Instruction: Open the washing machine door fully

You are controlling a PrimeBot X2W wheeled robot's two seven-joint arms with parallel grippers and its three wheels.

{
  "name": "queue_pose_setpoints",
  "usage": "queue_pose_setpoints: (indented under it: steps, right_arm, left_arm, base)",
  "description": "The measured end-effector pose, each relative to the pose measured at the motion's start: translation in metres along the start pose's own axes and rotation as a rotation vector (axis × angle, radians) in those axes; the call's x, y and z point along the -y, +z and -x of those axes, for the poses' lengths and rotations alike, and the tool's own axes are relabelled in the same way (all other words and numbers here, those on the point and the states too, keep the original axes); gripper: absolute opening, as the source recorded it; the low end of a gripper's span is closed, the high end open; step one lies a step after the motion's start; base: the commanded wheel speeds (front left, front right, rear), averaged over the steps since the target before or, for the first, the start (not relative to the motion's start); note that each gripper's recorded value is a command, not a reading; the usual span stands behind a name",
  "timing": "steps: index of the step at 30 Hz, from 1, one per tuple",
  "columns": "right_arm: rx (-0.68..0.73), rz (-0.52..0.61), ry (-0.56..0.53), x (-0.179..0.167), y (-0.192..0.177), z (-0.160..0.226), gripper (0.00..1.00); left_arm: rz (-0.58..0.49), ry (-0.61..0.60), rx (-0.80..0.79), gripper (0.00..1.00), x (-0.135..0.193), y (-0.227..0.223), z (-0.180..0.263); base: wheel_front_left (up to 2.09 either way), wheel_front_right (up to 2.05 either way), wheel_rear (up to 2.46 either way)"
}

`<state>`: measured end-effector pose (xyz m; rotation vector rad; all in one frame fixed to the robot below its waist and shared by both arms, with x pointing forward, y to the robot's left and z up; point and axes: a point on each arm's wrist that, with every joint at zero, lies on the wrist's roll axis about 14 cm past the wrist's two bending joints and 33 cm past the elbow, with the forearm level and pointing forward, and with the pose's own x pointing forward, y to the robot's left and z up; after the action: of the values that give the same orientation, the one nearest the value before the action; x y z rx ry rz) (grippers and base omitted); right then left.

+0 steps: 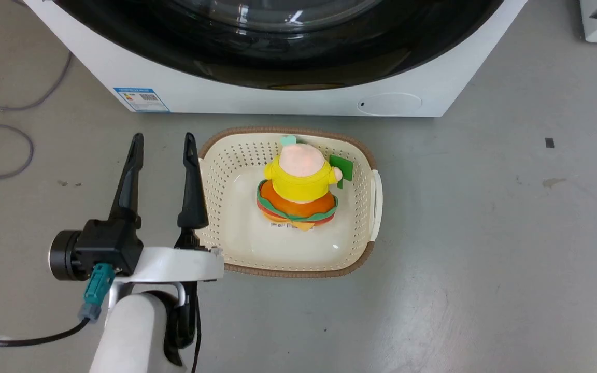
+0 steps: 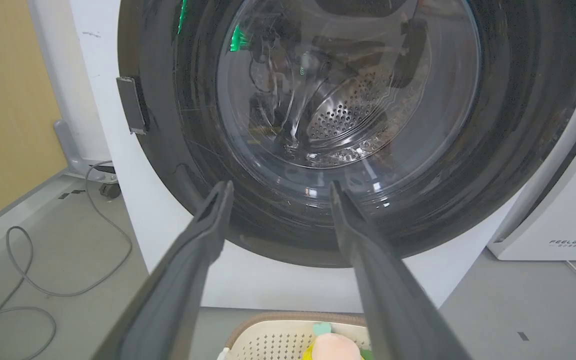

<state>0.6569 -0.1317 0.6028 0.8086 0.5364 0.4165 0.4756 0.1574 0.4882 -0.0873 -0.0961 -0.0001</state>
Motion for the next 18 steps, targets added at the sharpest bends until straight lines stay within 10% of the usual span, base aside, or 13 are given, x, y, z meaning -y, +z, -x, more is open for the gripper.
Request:
queue_pose_setpoints:
  steps: [18]
  right_arm:
    - [-0.080,0.003,0.002,0.003,-0.031,-0.012,0.00]
  left_arm:
    - [0.011,-0.005,0.014,1.00,0.002,0.004,-0.003]
  base:
    - [0.00,0.00,0.00]
